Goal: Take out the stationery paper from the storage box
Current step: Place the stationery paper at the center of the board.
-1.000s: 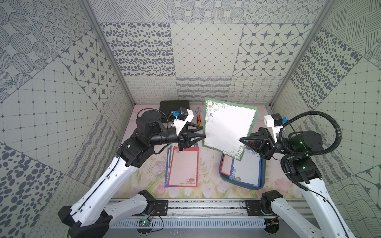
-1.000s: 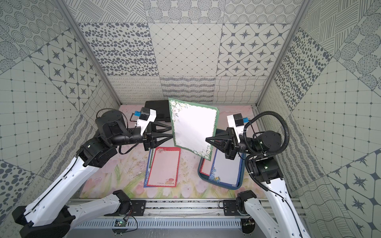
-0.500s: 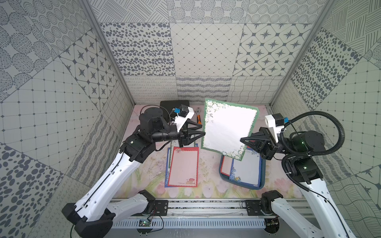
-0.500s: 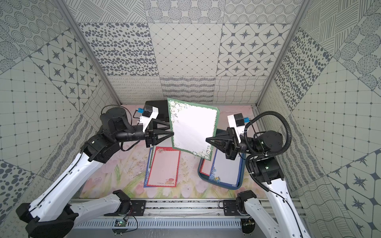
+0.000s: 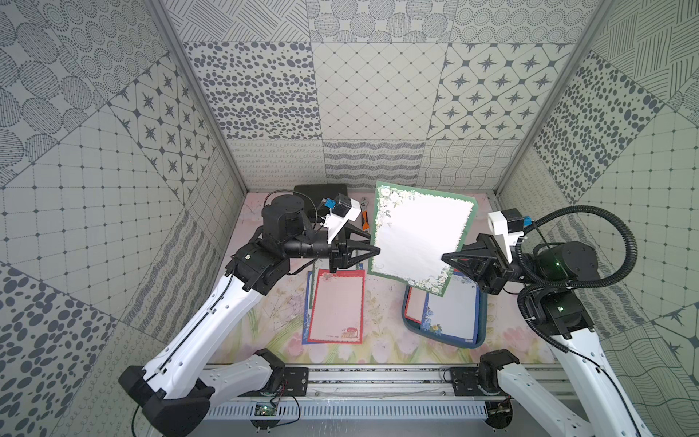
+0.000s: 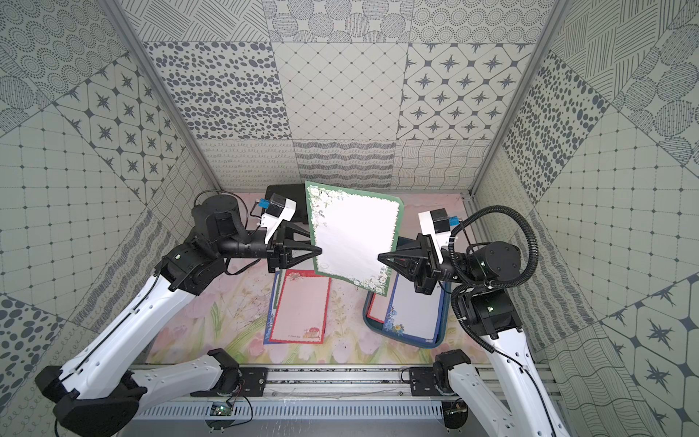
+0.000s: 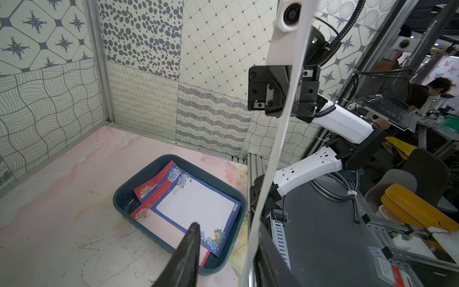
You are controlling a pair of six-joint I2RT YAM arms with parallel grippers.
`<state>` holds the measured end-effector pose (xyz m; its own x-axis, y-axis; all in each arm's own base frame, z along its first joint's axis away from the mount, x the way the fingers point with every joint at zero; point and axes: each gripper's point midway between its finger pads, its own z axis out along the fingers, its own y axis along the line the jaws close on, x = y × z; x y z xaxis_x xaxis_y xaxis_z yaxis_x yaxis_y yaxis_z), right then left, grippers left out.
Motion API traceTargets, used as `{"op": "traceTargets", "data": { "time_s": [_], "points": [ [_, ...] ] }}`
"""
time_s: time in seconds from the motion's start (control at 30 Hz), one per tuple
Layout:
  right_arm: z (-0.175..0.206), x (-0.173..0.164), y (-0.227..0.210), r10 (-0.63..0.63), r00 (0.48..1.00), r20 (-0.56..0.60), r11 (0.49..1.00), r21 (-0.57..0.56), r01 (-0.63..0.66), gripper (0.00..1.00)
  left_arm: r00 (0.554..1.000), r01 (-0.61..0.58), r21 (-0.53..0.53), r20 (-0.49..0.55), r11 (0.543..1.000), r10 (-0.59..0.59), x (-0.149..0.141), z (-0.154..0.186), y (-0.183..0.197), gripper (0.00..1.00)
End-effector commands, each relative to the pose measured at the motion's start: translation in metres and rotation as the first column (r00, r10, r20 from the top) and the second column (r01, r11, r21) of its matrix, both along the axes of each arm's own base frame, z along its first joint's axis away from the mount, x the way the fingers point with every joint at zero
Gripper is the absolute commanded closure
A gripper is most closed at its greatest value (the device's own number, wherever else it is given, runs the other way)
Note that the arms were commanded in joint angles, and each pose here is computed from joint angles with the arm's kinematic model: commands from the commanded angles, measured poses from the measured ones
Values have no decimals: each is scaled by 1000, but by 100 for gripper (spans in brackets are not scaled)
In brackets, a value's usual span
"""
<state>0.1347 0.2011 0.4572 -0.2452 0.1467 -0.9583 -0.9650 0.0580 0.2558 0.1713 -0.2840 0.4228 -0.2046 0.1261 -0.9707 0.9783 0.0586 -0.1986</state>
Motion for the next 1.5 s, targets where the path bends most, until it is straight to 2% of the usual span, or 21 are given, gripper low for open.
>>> {"op": "traceTargets", "data": {
  "time_s": [0.0,0.2,0.43,0.57,0.7,0.77,0.9,1.17,1.33,1.47],
  "points": [
    [6,1,1,6,1000,26,1000,8,-6,100,995,97,-52,18,994,-96,-15,16,0,65],
    [-8,15,4,-14,999,-31,1000,-6,13,100,996,89,-80,19,993,-88,-11,23,-2,73],
    [-22,33,6,-62,996,-68,998,-29,60,100,997,71,-104,-26,992,-74,0,24,-8,82],
    [-25,36,7,-60,996,-68,998,-37,58,100,999,15,-125,-32,992,-19,11,25,-9,94],
    [-30,36,7,-62,996,-68,997,-41,60,100,996,-77,-125,-44,989,72,29,25,-10,91],
    [-32,36,7,-61,996,-72,997,-43,58,100,997,-69,-126,-51,990,63,31,25,-12,92],
    [-36,34,7,-58,995,-79,997,-47,55,100,997,-34,-138,-74,990,24,32,28,-18,100],
    [-38,31,5,-63,995,-78,997,-47,60,100,991,-46,-120,-127,992,30,40,20,-23,100],
    [-38,32,5,-72,995,-74,997,-48,68,100,993,-33,-126,-116,992,19,37,20,-22,100],
    [-38,44,0,-168,984,-64,985,-38,166,97,993,-57,-115,-111,992,44,38,18,-20,100]
  ]
}}
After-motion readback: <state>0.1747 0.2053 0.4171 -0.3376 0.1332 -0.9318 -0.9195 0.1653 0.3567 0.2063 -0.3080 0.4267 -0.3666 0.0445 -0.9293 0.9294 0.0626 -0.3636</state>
